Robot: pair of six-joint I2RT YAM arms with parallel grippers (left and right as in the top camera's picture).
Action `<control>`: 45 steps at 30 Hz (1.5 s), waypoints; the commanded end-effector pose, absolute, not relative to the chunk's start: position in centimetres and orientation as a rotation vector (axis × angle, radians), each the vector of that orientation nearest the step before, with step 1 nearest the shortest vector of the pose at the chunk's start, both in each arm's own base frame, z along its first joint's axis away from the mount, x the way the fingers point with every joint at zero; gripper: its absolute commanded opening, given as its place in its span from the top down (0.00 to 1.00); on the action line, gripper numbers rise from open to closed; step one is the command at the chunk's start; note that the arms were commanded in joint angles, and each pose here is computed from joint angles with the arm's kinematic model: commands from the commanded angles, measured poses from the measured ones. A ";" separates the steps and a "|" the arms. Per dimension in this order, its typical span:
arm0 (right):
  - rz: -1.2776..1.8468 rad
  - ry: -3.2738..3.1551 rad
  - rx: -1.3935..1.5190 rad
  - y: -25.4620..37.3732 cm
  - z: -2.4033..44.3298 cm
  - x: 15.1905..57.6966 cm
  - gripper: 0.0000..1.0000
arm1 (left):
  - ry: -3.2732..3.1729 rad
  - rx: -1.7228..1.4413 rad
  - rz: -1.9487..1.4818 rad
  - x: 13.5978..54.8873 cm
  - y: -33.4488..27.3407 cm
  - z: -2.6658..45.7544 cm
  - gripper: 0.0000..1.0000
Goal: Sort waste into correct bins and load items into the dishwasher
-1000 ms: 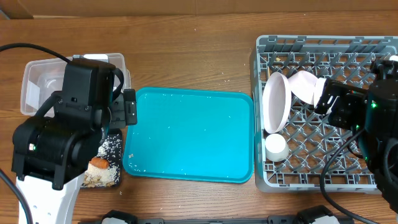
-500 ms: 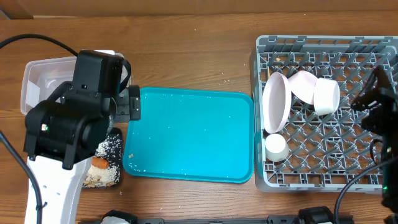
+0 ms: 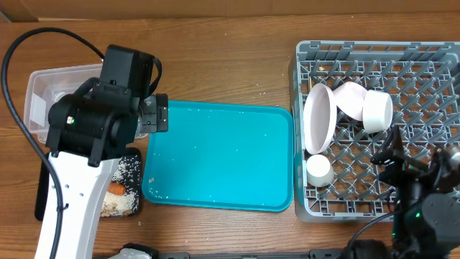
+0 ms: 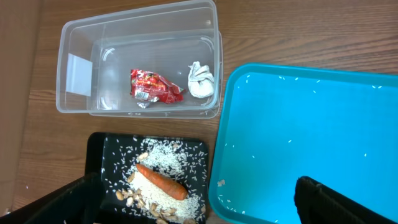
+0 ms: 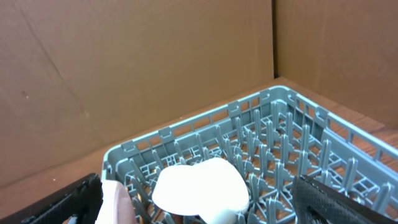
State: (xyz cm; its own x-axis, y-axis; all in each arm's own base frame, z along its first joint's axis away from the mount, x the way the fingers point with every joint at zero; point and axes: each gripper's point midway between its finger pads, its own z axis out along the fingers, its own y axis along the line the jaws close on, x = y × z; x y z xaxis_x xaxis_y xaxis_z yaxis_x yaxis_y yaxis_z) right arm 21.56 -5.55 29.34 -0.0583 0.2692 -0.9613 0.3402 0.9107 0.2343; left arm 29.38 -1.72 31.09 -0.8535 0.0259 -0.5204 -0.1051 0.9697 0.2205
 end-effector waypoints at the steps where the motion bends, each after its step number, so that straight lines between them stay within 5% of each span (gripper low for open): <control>1: -0.064 1.606 0.482 -5.9 27.4 21.3 0.00 | 2.568 -0.049 0.353 29.9 -1.4 31.3 0.00; 19: -0.101 1.469 0.530 -7.9 17.8 23.2 0.00 | 2.601 -0.039 0.371 30.6 -1.6 30.2 0.00; 45: -0.135 1.463 0.561 -8.8 17.7 22.8 0.00 | 2.601 -0.039 0.370 30.6 -1.6 30.2 0.00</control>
State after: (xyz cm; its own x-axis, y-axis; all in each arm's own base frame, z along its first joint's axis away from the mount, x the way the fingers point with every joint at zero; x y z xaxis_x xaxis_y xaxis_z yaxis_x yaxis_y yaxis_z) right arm 22.85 -8.75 17.74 0.1162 0.2493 -0.9614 0.4174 0.8661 0.2751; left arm 30.35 -2.00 29.69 -0.8779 0.0328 -0.4778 -0.0939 0.9665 0.2389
